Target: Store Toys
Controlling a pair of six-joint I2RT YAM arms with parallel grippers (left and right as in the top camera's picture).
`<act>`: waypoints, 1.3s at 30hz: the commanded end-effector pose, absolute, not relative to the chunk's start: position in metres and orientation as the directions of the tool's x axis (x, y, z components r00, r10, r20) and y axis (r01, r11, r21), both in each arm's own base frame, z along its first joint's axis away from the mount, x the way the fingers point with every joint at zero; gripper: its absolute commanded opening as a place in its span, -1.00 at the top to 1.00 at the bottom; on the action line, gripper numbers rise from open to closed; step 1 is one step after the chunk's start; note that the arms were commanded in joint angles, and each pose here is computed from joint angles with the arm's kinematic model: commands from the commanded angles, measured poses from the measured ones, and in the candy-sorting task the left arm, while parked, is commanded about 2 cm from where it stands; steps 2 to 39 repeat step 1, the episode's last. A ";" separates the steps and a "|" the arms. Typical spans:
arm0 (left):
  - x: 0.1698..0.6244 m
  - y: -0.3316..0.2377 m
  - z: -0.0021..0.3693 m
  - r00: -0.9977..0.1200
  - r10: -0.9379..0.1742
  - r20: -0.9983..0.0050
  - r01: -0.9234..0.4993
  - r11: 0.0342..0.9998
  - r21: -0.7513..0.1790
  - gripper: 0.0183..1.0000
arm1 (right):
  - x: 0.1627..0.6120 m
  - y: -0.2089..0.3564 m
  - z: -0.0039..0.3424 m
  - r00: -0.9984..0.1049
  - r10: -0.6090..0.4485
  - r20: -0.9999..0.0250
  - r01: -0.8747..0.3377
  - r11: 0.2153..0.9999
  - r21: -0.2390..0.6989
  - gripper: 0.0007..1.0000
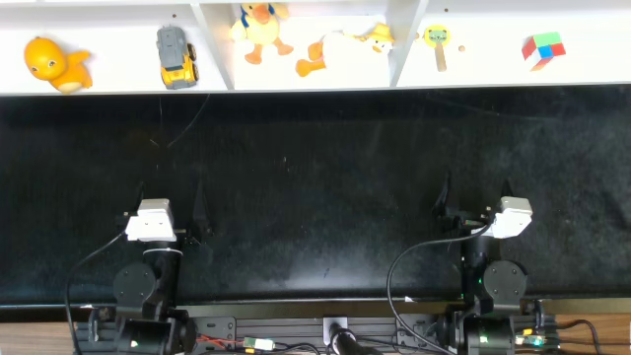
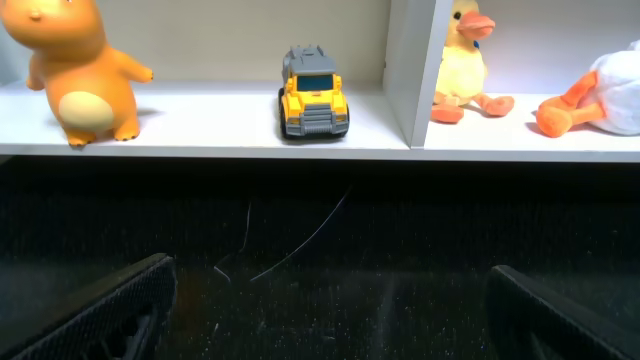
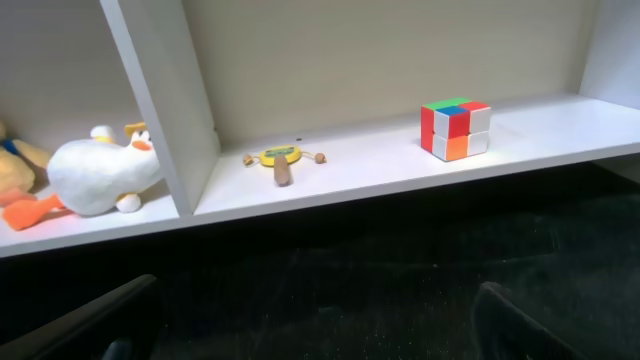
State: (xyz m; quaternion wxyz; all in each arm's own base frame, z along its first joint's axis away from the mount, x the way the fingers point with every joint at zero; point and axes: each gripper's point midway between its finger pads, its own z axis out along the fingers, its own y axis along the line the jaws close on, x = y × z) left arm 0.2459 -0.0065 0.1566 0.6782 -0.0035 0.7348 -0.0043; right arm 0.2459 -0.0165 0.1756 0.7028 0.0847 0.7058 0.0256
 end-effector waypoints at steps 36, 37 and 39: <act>0.246 -0.007 0.157 -0.074 0.010 -0.997 0.004 1.000 0.010 -1.00 | 0.246 -0.016 0.172 0.004 0.163 -0.987 0.078 0.984 0.163 -0.99; 0.246 -0.007 0.157 -0.074 0.010 -0.997 0.004 1.000 0.010 -1.00 | 0.246 -0.016 0.172 0.004 0.163 -0.987 0.078 0.984 0.163 -0.99; 0.246 -0.007 0.157 -0.074 0.010 -0.997 0.004 1.000 0.010 -1.00 | 0.246 -0.016 0.172 0.004 0.163 -0.987 0.078 0.984 0.163 -0.99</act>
